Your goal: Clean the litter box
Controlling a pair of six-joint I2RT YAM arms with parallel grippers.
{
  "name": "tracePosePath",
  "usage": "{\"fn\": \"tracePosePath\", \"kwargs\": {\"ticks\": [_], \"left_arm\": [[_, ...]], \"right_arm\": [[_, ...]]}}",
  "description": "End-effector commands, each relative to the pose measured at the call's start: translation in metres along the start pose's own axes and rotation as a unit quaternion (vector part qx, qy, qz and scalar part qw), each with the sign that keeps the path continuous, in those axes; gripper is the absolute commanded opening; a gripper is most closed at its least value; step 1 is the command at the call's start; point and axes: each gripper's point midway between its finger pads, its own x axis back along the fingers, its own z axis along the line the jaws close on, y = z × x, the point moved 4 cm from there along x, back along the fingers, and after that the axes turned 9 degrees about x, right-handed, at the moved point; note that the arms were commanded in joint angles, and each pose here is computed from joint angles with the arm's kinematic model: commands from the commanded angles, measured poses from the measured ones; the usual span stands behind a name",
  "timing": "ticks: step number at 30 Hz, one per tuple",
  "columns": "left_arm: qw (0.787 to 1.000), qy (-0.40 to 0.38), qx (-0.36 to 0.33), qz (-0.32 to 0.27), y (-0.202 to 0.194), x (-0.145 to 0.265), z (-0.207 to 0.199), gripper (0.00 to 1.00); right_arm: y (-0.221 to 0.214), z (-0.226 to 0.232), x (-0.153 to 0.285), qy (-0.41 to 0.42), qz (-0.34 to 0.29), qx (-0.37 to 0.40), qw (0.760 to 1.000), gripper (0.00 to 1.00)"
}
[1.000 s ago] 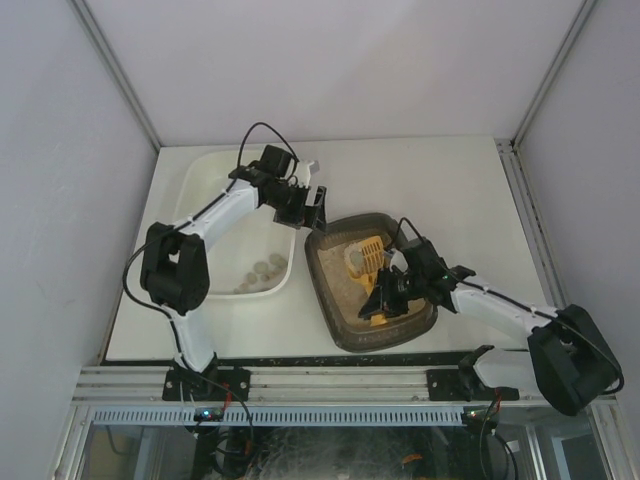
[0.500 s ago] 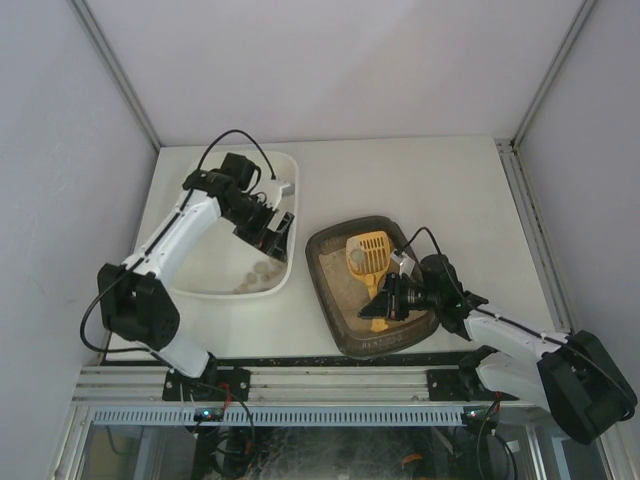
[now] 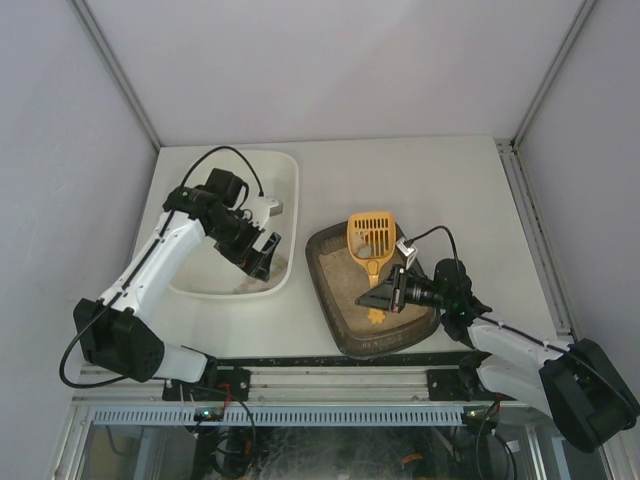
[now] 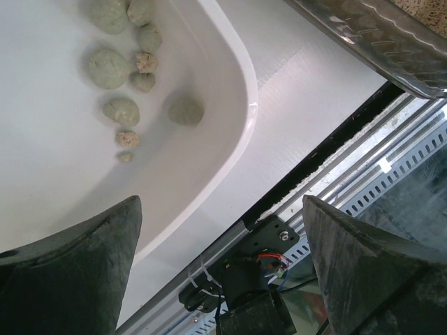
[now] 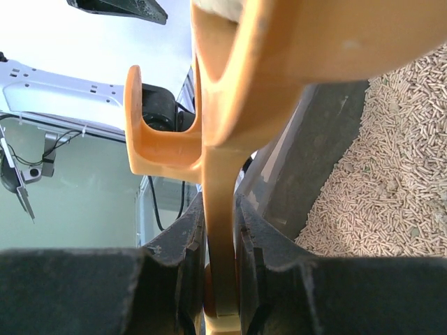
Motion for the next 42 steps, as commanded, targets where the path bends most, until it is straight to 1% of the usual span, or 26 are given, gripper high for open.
{"fn": "tracePosePath", "kwargs": {"ticks": [1,6,10,12,15,18,20,22,24,26,27,30,31,32,34,35,37,38,39,40,42], "left_arm": [[1.000,0.021,0.003,-0.017,-0.001,0.003,0.003,1.00],[1.000,0.022,0.006,-0.018,0.000,0.000,0.004,1.00],[1.000,0.019,0.011,-0.015,0.001,-0.004,0.004,1.00],[1.000,0.017,0.010,-0.013,0.000,-0.004,0.004,1.00],[1.000,0.006,0.000,-0.015,-0.001,-0.002,0.001,1.00],[1.000,0.004,-0.005,-0.022,0.000,0.000,0.000,1.00],[0.999,0.011,-0.005,-0.030,0.003,0.003,0.001,1.00],[0.999,0.014,-0.004,-0.040,0.007,0.008,0.002,1.00],[0.998,0.010,0.006,-0.058,0.011,0.016,0.001,1.00],[0.997,-0.003,0.024,-0.080,0.016,0.027,0.003,1.00],[0.994,-0.013,0.042,-0.097,0.020,0.036,0.007,1.00],[0.983,-0.048,0.114,-0.134,0.024,0.060,0.023,1.00],[0.978,-0.061,0.143,-0.142,0.024,0.064,0.030,1.00],[0.970,-0.081,0.175,-0.146,0.022,0.066,0.037,1.00],[0.948,-0.150,0.236,-0.152,0.018,0.066,0.046,1.00],[0.934,-0.183,0.264,-0.155,0.015,0.065,0.051,1.00],[0.907,-0.229,0.306,-0.174,0.011,0.065,0.063,1.00],[0.910,-0.227,0.299,-0.178,0.009,0.066,0.069,1.00],[0.916,-0.218,0.287,-0.176,0.005,0.069,0.070,1.00],[0.920,-0.210,0.280,-0.178,0.004,0.072,0.070,1.00],[0.919,-0.196,0.277,-0.199,0.005,0.073,0.070,1.00]], "right_arm": [[0.019,0.013,-0.001,0.032,-0.037,0.048,0.998,0.00],[0.029,0.025,0.002,0.039,-0.052,0.047,0.997,0.00],[0.034,0.039,0.007,0.044,-0.050,0.043,0.997,0.00],[0.032,0.047,0.012,0.046,-0.039,0.030,0.998,0.00],[0.021,0.051,0.021,0.027,-0.008,-0.006,1.000,0.00],[0.006,0.045,0.027,-0.020,0.017,-0.049,0.998,0.00],[-0.003,0.053,0.030,-0.007,0.034,-0.059,0.998,0.00],[-0.004,0.060,0.033,0.004,0.022,-0.061,0.998,0.00],[0.000,0.056,0.040,-0.011,-0.018,-0.064,0.998,0.00],[0.002,0.045,0.044,-0.025,-0.057,-0.075,0.995,0.00],[0.001,0.044,0.043,-0.026,-0.053,-0.082,0.995,0.00],[-0.008,0.053,0.035,-0.003,-0.001,-0.091,0.996,0.00],[-0.008,0.056,0.033,0.009,-0.002,-0.088,0.996,0.00],[-0.004,0.060,0.033,0.023,-0.018,-0.081,0.996,0.00],[0.001,0.051,0.034,0.002,-0.049,-0.089,0.995,0.00],[0.000,0.047,0.033,-0.010,-0.049,-0.092,0.995,0.00],[-0.007,0.051,0.026,-0.012,-0.010,-0.084,0.996,0.00],[-0.011,0.056,0.020,-0.005,0.013,-0.078,0.997,0.00],[-0.012,0.061,0.017,0.007,0.023,-0.073,0.997,0.00],[-0.010,0.062,0.017,0.011,0.017,-0.072,0.997,0.00],[-0.001,0.052,0.023,0.000,-0.023,-0.086,0.996,0.00]]}}
